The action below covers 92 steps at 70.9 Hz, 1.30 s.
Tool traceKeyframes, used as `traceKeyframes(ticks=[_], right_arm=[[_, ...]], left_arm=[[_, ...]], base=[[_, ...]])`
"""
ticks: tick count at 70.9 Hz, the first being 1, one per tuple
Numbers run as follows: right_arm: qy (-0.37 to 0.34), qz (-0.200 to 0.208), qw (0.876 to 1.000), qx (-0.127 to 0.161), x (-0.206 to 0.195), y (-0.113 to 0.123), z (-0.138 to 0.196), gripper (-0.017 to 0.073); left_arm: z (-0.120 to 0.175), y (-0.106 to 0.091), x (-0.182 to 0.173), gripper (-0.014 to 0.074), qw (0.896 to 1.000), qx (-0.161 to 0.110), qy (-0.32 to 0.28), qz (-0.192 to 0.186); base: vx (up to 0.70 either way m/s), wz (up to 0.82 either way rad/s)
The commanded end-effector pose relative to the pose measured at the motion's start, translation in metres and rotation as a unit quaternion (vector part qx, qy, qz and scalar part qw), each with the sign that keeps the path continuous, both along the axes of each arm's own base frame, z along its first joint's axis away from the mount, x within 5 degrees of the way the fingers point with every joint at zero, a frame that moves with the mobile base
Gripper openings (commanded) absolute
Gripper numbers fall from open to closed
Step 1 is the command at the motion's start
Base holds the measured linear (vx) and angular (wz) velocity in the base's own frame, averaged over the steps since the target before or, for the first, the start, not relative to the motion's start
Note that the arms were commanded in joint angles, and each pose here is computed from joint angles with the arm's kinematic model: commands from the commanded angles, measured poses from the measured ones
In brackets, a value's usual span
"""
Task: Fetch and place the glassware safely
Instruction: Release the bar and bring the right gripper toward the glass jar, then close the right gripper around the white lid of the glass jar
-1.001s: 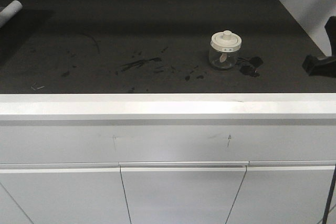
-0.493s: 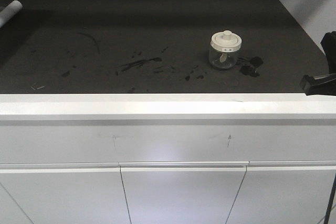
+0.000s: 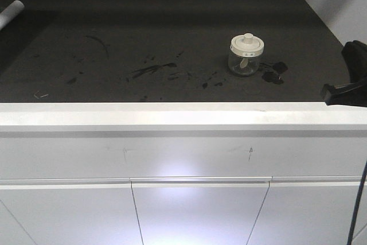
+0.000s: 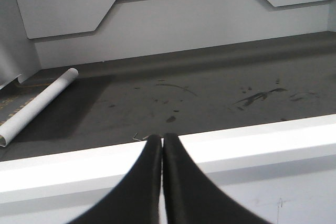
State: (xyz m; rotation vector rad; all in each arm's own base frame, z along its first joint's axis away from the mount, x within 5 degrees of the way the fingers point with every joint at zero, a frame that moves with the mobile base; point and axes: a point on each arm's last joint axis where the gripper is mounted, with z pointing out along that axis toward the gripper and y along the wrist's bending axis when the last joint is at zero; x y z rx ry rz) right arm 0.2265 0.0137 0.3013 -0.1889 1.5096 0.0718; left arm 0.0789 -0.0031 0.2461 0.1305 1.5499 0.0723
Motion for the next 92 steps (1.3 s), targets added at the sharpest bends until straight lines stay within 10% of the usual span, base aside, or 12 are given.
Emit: traceKeyframes(ticks=[1,28,92], right_arm=[[-0.056,0.019,0.998,0.023,0.006,0.002,0.013,0.0065],[-0.014,0.104,0.994,0.019,0.087,0.016,0.0,0.0348],[0.013,0.127,0.992,0.015,0.276,0.043,-0.05,0.0349]], left_arm=[[0.014,-0.001,0.0,-0.0007,0.999,-0.009,-0.042,-0.004],[0.014,-0.001,0.0,-0.0007,0.999,-0.009,-0.04,-0.004],[0.013,-0.001,0.0,-0.0007,0.999,-0.009,-0.036,-0.003]], base=[[0.0,0.0],[0.0,0.0],[0.0,0.0]])
